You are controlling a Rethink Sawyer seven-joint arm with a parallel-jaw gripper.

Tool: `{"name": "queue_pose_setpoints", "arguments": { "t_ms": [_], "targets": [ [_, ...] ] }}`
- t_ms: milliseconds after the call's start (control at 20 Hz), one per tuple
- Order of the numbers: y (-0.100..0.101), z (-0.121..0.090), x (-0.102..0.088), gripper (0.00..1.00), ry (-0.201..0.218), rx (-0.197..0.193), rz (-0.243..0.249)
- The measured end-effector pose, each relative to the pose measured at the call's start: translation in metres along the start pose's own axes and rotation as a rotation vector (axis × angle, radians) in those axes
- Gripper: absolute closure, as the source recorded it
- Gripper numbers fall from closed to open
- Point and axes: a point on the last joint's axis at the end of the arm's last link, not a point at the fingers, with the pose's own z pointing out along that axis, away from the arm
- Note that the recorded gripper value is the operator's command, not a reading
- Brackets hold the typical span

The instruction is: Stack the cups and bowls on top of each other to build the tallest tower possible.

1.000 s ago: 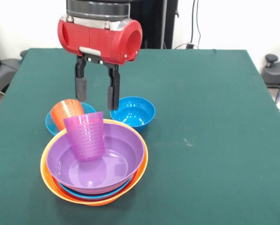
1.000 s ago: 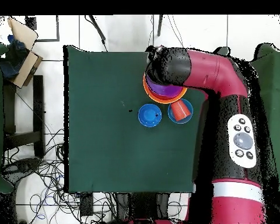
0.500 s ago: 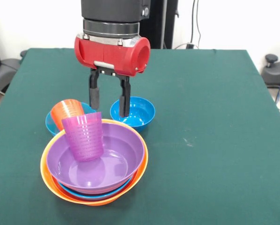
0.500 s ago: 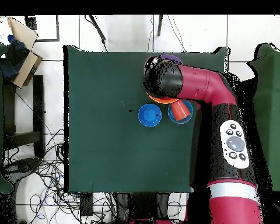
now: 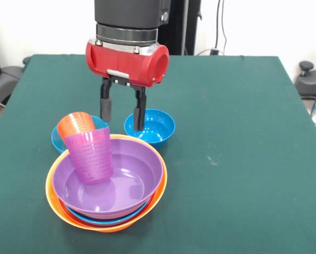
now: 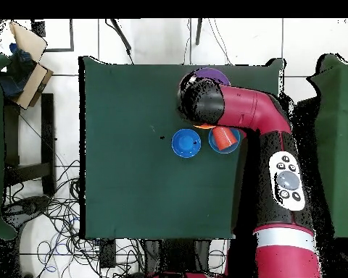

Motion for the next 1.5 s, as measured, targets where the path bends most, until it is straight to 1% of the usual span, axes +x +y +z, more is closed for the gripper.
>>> {"name": "queue_pose_setpoints", "arguments": {
  "t_ms": [150,300,350,450,650,700,900,1100,1500],
  "targets": [
    [-0.008,0.0,0.001,0.0,-0.01,0.014,0.001],
    [-0.011,0.0,0.002,0.0,-0.019,0.016,0.002],
    [-0.013,0.001,0.005,0.0,-0.032,0.013,0.002],
    [-0.013,0.001,0.006,0.0,-0.039,0.01,0.002],
    [-0.017,0.005,0.011,0.0,-0.075,-0.009,0.005],
    [-0.021,0.007,0.012,0.0,-0.092,-0.016,0.008],
    [-0.029,0.011,0.015,0.0,-0.114,-0.025,0.018],
    [-0.032,0.015,0.019,0.0,-0.122,-0.029,0.021],
    [-0.033,0.02,0.028,0.0,-0.117,-0.031,0.019]
  ]
}}
